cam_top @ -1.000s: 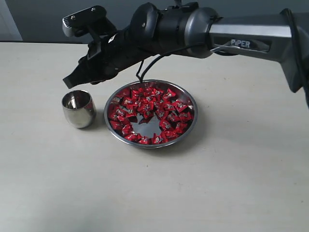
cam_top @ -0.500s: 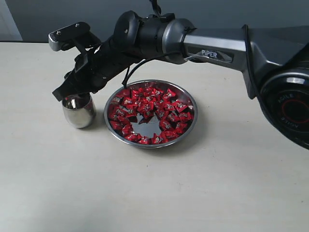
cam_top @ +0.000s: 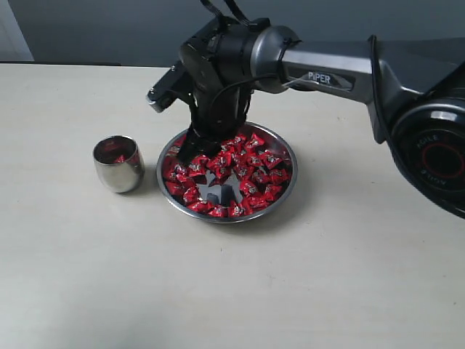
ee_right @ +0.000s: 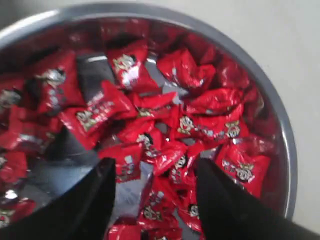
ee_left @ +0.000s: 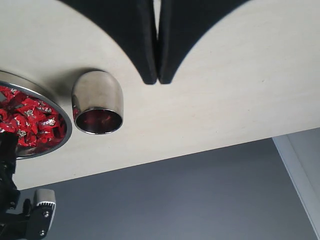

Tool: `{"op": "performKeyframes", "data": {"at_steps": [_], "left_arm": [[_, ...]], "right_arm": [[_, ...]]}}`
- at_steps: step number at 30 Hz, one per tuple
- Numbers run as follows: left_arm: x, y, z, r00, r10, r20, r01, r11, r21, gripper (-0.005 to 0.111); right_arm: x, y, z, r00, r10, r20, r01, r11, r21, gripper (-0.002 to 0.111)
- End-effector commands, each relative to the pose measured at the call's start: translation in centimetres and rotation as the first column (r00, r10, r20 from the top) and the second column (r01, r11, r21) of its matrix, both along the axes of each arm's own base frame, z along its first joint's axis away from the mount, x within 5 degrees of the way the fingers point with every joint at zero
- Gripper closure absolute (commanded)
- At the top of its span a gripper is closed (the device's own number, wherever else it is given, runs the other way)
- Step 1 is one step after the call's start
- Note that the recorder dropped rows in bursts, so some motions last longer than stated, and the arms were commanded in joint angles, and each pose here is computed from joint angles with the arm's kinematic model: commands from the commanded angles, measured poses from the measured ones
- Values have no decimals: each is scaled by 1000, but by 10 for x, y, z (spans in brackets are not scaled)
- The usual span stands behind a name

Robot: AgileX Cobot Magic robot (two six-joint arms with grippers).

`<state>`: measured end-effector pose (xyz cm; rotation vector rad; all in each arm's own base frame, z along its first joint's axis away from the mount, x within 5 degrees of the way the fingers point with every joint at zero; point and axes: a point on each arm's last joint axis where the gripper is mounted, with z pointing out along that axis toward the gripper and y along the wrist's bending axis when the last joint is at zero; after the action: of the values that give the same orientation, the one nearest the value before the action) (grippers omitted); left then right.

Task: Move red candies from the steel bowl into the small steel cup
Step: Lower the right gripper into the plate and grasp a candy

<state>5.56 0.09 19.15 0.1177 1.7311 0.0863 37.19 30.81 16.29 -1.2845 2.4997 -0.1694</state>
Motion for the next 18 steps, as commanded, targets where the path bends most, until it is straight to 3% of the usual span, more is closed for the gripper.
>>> {"op": "performKeyframes", "data": {"at_steps": [1,8,18], "left_arm": [[0,0,0,1000,-1,12,2,1000,-7,106],[0,0,0,1000,-1,12,2,1000,-7,106],[0,0,0,1000,-2,12,2,1000,-6,106]], "right_arm": [[9,-13,-12,998,-48,-29,47,998,-30,53],[9,-11,-31,996,-60,-72,57,998,-34,55],[9,-7,-26,995,-69,-77,70,997,19,55]]}}
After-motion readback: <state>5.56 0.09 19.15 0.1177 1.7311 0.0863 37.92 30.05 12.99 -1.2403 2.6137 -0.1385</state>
